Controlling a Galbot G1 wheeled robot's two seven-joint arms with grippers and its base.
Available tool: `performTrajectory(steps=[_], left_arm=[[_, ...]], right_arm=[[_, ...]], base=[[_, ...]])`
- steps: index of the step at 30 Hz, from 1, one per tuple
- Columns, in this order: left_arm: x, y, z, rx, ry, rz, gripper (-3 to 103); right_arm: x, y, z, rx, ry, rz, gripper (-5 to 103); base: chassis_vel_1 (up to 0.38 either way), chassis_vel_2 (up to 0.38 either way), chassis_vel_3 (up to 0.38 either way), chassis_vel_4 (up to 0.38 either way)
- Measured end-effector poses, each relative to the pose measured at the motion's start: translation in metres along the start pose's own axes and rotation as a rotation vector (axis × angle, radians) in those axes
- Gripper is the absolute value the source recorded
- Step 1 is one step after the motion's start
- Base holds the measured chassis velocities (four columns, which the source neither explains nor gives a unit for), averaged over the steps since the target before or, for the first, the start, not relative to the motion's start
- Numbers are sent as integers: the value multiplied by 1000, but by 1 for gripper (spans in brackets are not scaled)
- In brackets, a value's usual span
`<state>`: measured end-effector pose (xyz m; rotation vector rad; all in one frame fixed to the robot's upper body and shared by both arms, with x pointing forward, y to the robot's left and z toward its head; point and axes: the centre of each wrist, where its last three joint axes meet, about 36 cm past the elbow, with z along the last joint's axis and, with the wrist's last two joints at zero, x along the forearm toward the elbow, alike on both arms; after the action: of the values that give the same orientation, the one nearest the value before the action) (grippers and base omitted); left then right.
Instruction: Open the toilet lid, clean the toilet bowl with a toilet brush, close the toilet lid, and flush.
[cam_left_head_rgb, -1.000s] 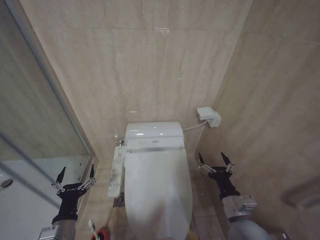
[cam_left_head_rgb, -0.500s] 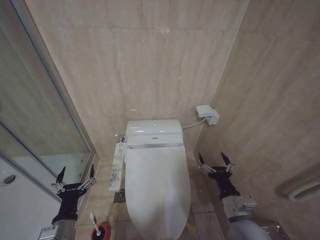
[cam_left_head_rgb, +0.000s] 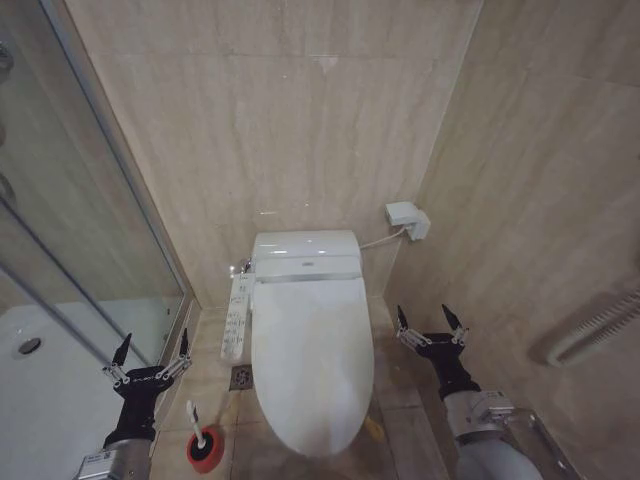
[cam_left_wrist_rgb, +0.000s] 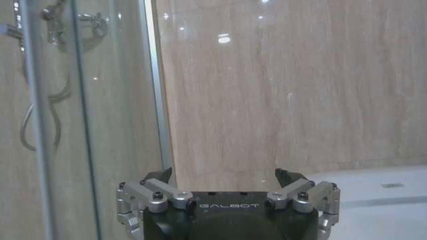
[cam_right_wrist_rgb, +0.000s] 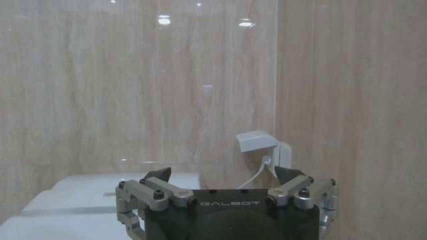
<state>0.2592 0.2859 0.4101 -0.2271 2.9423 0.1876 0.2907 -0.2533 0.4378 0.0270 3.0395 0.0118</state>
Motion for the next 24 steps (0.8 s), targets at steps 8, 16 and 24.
performTrajectory(steps=[8,16,24], left_arm=[[0,0,0,0,0,0,100],[0,0,0,0,0,0,100],[0,0,0,0,0,0,100]], right_arm=[[0,0,0,0,0,0,100],[0,0,0,0,1,0,100],[0,0,0,0,1,0,100]], base=[[261,-252,-253,231],[327,-341,-318,321],[100,-123,-127,131]])
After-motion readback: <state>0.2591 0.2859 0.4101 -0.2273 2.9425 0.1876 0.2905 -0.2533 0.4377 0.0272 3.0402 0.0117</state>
